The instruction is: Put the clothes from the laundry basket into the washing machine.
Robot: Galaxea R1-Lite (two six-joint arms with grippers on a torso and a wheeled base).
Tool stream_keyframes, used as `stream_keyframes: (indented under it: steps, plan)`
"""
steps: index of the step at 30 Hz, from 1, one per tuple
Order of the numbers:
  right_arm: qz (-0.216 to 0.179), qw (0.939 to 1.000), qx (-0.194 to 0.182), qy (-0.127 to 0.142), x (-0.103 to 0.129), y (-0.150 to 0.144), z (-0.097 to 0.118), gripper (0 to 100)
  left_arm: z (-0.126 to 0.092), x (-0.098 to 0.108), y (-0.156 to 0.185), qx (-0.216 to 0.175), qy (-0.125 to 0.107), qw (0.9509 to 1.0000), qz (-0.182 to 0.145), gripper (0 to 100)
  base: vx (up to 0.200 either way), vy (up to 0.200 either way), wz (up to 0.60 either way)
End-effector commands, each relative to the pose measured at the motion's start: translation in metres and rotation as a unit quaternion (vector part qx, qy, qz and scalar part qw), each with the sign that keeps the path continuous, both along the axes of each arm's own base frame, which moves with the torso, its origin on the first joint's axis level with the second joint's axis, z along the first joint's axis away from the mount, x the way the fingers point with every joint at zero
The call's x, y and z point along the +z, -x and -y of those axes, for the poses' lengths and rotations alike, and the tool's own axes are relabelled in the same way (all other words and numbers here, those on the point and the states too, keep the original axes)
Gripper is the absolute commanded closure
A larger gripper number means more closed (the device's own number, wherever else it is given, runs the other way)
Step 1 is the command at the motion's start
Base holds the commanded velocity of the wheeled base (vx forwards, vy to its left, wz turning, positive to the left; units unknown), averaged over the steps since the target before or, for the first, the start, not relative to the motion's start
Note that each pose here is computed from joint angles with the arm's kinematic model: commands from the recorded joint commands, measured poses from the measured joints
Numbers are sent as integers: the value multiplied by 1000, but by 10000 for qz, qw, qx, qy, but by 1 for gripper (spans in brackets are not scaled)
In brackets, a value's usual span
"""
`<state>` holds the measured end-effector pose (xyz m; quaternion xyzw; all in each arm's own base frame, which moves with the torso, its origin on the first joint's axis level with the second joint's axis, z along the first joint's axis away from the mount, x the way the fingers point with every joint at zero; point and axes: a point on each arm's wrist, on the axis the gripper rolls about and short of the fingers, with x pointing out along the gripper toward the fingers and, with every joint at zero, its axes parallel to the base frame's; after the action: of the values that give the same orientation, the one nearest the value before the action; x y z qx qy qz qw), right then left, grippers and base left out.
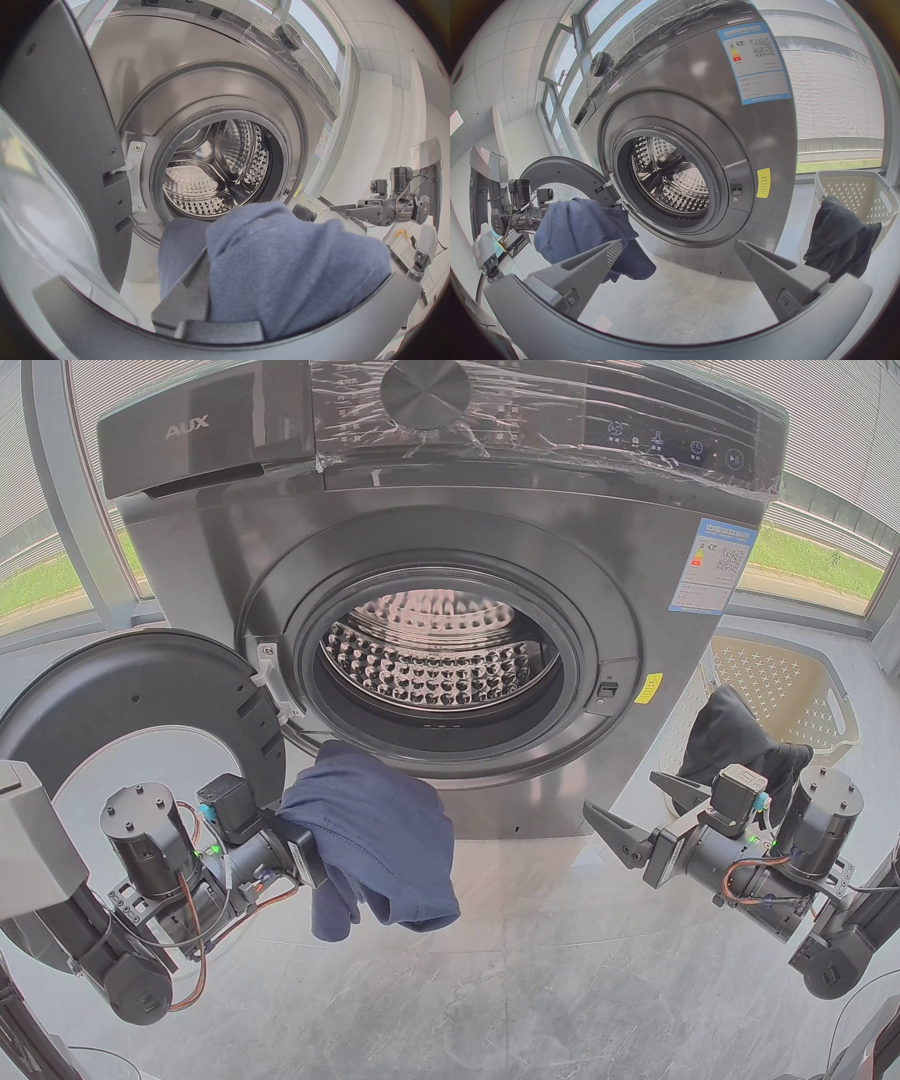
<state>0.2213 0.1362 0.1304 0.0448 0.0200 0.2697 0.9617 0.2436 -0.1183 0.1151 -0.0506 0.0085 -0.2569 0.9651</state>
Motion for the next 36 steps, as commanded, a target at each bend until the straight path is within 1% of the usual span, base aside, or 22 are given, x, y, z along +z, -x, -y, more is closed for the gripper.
stream_keyframes:
  steps: [1, 3, 6, 15, 22, 33, 36]
  plan:
    - [-10, 10000, 1, 9, -1, 0, 0, 0, 1, -3, 1, -16, -32, 10000, -63, 100, 0, 0, 0]
    - [-27, 10000, 1, 11, -2, -1, -1, 0, 1, -6, 1, -24, -92, 9999, -99, 100, 0, 0, 0]
    - [-20, 10000, 1, 7, -2, -1, -1, 0, 2, -6, 1, -32, -85, 9999, -86, 100, 0, 0, 0]
    - [-27, 10000, 16, 11, -2, -1, -1, 0, 6, -7, 3, -124, -102, 9998, -102, 100, 200, 0, 0]
    - [-33, 10000, 16, 15, -2, -1, -1, 0, 9, -11, 4, -170, -138, 9996, -169, 100, 0, 0, 0]
    - [-27, 10000, 32, 11, -2, 0, -2, 0, 10, -10, 4, -163, -131, 9997, -138, 100, 0, 0, 0]
    - [-39, 10000, 31, -9, -2, 0, -2, 0, 10, -9, 4, -163, -121, 9997, -135, 100, 0, -200, 0]
